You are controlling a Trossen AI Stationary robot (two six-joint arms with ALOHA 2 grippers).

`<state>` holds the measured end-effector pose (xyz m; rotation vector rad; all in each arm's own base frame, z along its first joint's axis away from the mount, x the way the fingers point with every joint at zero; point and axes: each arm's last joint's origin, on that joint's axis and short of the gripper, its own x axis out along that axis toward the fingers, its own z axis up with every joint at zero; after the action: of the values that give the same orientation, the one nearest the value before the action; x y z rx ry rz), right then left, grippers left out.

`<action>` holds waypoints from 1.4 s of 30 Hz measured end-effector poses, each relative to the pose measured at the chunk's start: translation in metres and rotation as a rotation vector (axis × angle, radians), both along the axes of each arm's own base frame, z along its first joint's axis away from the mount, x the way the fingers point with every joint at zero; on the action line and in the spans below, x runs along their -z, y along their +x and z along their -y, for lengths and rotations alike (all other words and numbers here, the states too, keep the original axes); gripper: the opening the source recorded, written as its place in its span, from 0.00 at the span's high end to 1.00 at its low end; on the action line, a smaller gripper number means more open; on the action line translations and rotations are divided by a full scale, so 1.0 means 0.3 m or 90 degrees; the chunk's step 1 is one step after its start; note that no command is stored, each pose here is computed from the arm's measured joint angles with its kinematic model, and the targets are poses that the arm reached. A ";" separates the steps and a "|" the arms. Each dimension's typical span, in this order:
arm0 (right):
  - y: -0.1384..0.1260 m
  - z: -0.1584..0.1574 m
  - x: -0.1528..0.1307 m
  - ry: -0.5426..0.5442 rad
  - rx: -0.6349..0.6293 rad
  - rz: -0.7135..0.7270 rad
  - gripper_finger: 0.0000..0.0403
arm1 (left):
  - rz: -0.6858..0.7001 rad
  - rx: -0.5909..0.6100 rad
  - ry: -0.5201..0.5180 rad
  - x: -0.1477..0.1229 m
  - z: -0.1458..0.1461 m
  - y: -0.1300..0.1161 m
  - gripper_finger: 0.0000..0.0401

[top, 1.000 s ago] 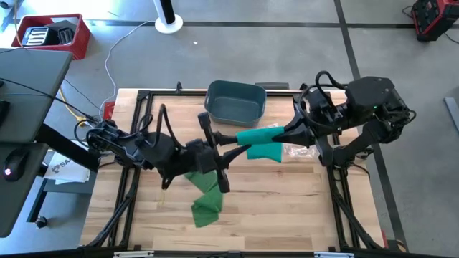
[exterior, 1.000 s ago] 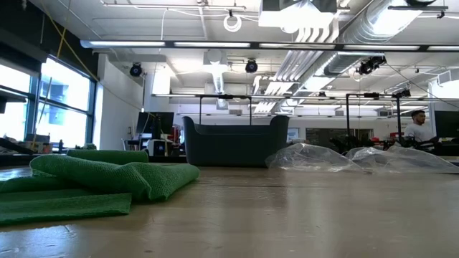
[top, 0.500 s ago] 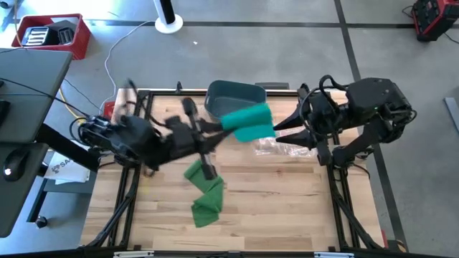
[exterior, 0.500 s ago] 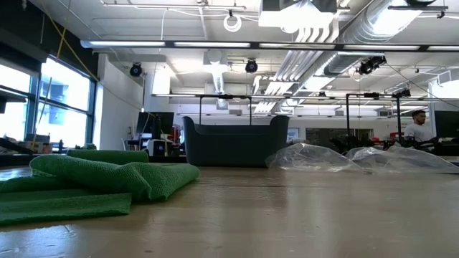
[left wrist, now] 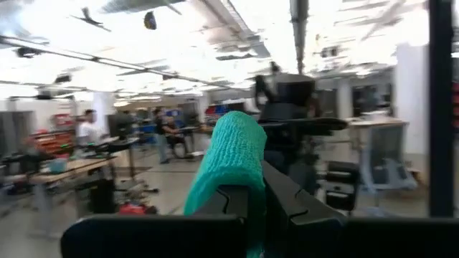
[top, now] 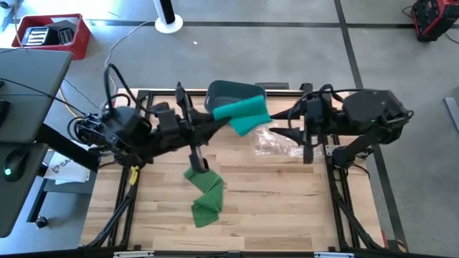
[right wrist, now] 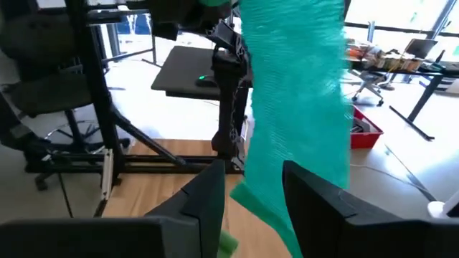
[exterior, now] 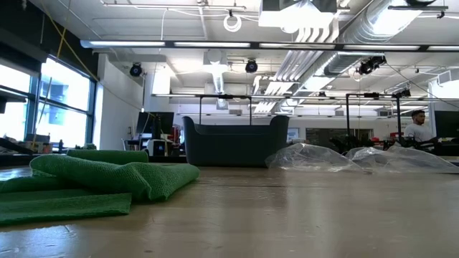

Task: Roll bandage
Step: Roll the blue bandage

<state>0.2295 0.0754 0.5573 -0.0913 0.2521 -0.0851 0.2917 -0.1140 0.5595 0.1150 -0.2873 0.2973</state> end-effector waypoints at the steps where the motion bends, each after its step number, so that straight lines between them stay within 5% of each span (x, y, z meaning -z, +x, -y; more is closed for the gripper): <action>1: 0.016 -0.001 0.004 0.000 0.004 0.001 0.67 | -0.003 0.018 0.008 0.004 0.004 0.004 0.99; 8: 0.100 -0.021 0.028 -0.016 0.019 0.005 0.67 | -0.007 0.064 0.009 0.010 0.011 0.008 0.99; 17: 0.016 -0.024 -0.009 0.048 -0.070 0.022 0.67 | -0.009 0.063 0.009 0.012 0.011 0.009 0.99; 26: -0.006 0.011 -0.030 0.084 -0.051 0.045 0.58 | -0.009 0.065 0.003 0.012 0.011 0.010 0.99; 35: 0.067 0.036 -0.013 0.054 0.023 0.054 0.48 | -0.007 0.086 -0.011 0.015 -0.002 0.018 0.99; 42: 0.145 -0.001 -0.023 0.041 -0.126 0.111 0.54 | -0.007 0.086 -0.015 0.015 -0.008 0.020 0.99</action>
<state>0.2731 0.0755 0.5643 -0.0449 0.0712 0.1119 0.2978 -0.1117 0.5549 0.0737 -0.2800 0.1663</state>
